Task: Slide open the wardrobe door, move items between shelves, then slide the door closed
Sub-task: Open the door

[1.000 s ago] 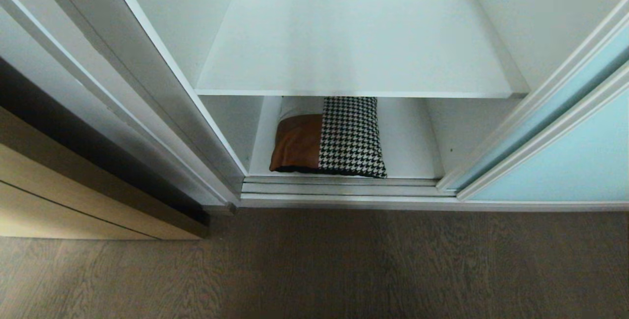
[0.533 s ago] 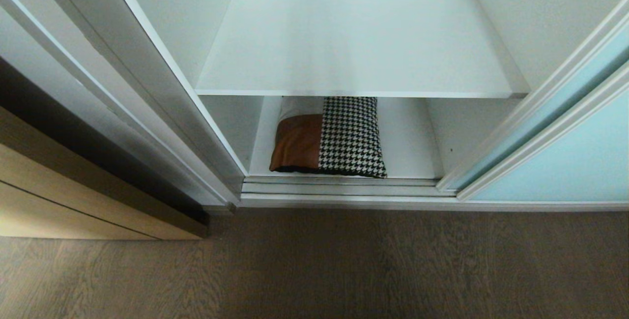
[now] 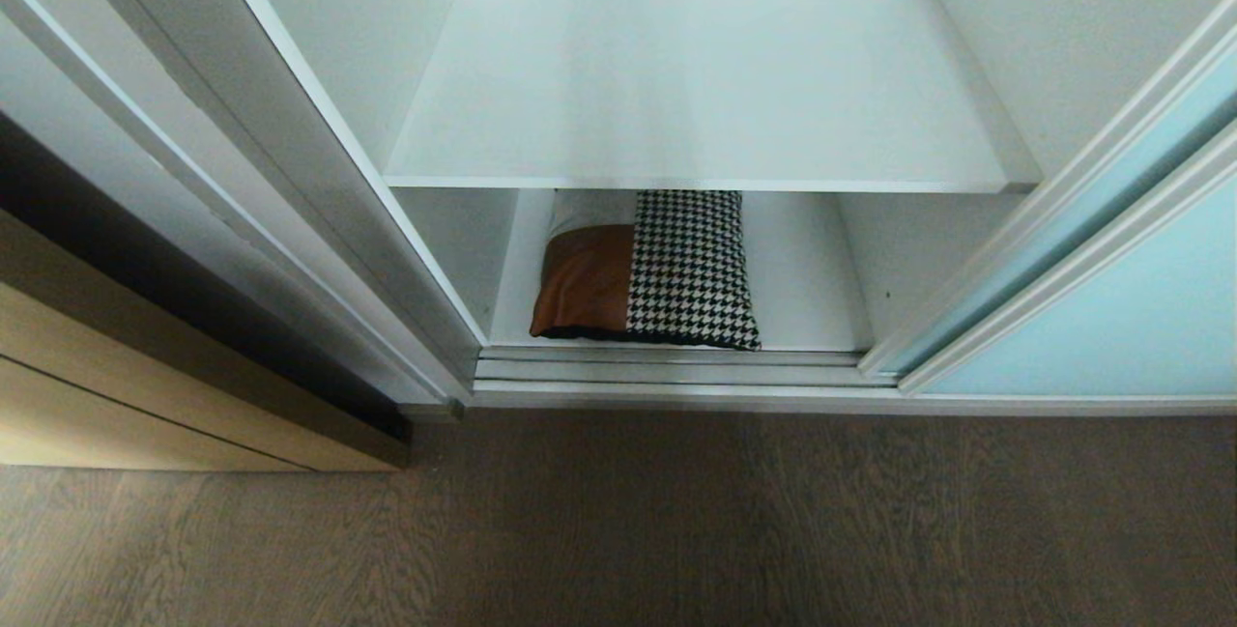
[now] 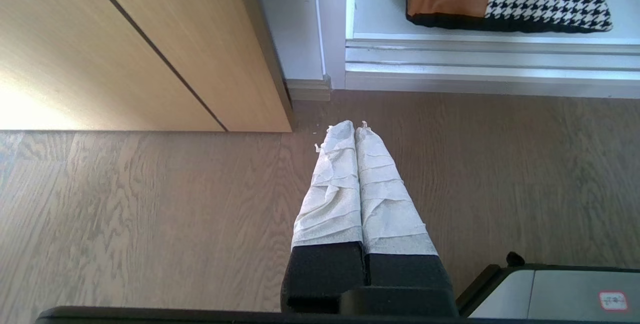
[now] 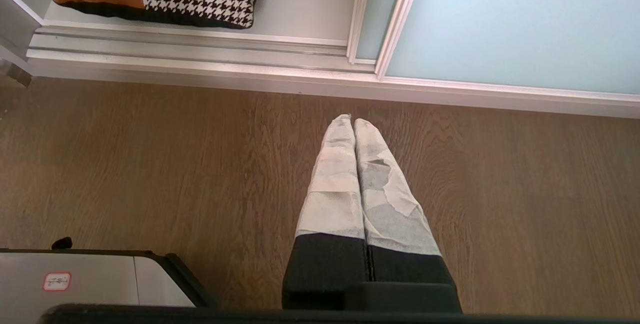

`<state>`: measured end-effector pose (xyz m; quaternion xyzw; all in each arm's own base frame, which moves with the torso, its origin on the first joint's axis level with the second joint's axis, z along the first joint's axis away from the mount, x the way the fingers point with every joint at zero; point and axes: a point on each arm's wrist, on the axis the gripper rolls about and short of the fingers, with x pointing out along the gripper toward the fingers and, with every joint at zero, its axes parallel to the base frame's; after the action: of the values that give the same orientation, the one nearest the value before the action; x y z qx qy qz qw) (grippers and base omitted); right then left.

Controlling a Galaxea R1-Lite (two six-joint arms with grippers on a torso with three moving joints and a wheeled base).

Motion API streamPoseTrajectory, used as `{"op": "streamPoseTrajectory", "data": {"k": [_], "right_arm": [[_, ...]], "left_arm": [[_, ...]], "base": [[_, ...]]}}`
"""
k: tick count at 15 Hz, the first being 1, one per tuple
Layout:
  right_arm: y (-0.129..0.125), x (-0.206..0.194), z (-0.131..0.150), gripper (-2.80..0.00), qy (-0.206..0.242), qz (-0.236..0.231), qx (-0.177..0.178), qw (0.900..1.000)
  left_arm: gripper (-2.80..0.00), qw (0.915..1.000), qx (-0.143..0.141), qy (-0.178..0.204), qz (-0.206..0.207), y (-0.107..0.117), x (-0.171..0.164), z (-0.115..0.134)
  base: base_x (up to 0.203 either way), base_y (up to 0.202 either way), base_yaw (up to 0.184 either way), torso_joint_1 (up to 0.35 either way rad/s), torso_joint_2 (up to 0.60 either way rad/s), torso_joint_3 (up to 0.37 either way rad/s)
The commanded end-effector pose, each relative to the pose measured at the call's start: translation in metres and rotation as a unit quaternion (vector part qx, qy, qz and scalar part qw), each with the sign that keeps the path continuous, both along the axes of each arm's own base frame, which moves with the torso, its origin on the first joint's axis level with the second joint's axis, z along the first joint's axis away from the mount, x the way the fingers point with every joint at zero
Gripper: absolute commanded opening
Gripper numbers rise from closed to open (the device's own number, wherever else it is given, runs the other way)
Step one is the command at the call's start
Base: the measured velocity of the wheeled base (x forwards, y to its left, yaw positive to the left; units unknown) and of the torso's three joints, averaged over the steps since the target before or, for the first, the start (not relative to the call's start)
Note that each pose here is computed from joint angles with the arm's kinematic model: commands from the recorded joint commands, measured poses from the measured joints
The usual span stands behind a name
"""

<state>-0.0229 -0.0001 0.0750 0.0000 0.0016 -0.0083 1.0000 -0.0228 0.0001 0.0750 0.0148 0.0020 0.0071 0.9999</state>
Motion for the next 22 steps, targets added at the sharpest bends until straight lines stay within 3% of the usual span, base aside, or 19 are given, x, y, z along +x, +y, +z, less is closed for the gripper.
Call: {"op": "streamPoseTrajectory", "data": {"k": [1, 9, 22], "right_arm": [[0.0000, 0.0001, 0.0000, -2.80, 0.001, 0.000, 0.000, 1.000], [0.0000, 0.0001, 0.0000, -2.80, 0.001, 0.000, 0.000, 1.000], [0.0000, 0.0001, 0.0000, -2.80, 0.001, 0.000, 0.000, 1.000]], "left_arm": [[-2.80, 1.0000, 0.000, 0.002, 0.001, 0.0000, 0.0003, -0.0004], [-2.80, 1.0000, 0.003, 0.003, 0.001, 0.0000, 0.0003, -0.0006], [-2.80, 1.0000, -0.007, 0.002, 0.000, 0.0000, 0.0003, -0.0004]], "base": [[0.000, 0.000, 0.000, 0.000, 0.00, 0.000], [0.141, 0.000, 0.001, 0.004, 0.00, 0.002], [0.000, 0.000, 0.000, 0.000, 0.00, 0.000]]}}
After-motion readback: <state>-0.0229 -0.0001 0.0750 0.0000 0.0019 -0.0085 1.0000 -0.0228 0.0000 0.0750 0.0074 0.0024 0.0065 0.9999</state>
